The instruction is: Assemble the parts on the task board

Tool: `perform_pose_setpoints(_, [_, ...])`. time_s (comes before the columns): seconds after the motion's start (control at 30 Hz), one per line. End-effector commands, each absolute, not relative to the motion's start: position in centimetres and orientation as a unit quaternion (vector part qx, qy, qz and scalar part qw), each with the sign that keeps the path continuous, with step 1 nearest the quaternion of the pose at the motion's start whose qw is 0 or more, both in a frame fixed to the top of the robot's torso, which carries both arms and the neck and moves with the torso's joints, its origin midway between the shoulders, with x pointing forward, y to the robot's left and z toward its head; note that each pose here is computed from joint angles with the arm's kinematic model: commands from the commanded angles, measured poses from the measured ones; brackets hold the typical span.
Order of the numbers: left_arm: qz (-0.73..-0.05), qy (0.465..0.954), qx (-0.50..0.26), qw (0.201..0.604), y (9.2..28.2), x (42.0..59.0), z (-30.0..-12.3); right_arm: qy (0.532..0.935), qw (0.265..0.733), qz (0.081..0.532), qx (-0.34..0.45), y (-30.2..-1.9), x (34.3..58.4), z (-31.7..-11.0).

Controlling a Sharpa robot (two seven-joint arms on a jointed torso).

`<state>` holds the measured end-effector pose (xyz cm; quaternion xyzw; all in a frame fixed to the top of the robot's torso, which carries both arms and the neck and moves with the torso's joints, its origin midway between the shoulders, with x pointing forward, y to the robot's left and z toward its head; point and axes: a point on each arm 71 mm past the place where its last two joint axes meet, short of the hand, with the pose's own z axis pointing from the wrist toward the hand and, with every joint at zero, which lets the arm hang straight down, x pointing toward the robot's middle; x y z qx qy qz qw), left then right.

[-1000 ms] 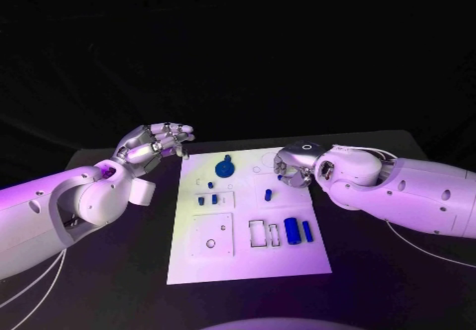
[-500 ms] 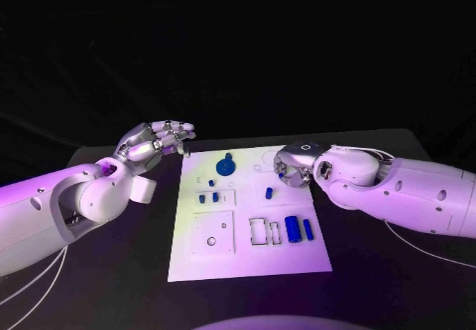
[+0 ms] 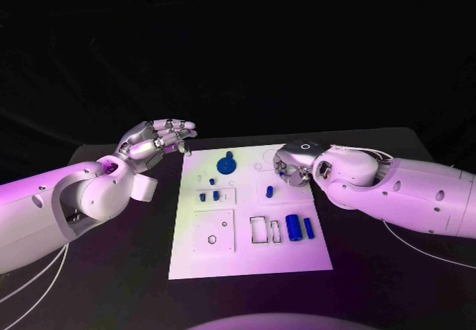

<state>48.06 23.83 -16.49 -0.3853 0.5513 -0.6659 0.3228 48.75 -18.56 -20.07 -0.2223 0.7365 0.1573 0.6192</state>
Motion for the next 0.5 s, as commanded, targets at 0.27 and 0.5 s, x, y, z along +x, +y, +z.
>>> perform_pose_setpoints(0.27, [-0.669, 0.559, -0.376, 0.314, 23.51, 47.93, -16.49, 0.731, 0.629, 0.147, -0.221, -18.64, 48.53, -20.81])
perform_pose_setpoints(0.5, [-0.667, 0.561, -0.377, 0.315, 23.57, 47.95, -16.53, 0.719, 0.641, 0.157, -0.218, -18.44, 48.32, -20.51])
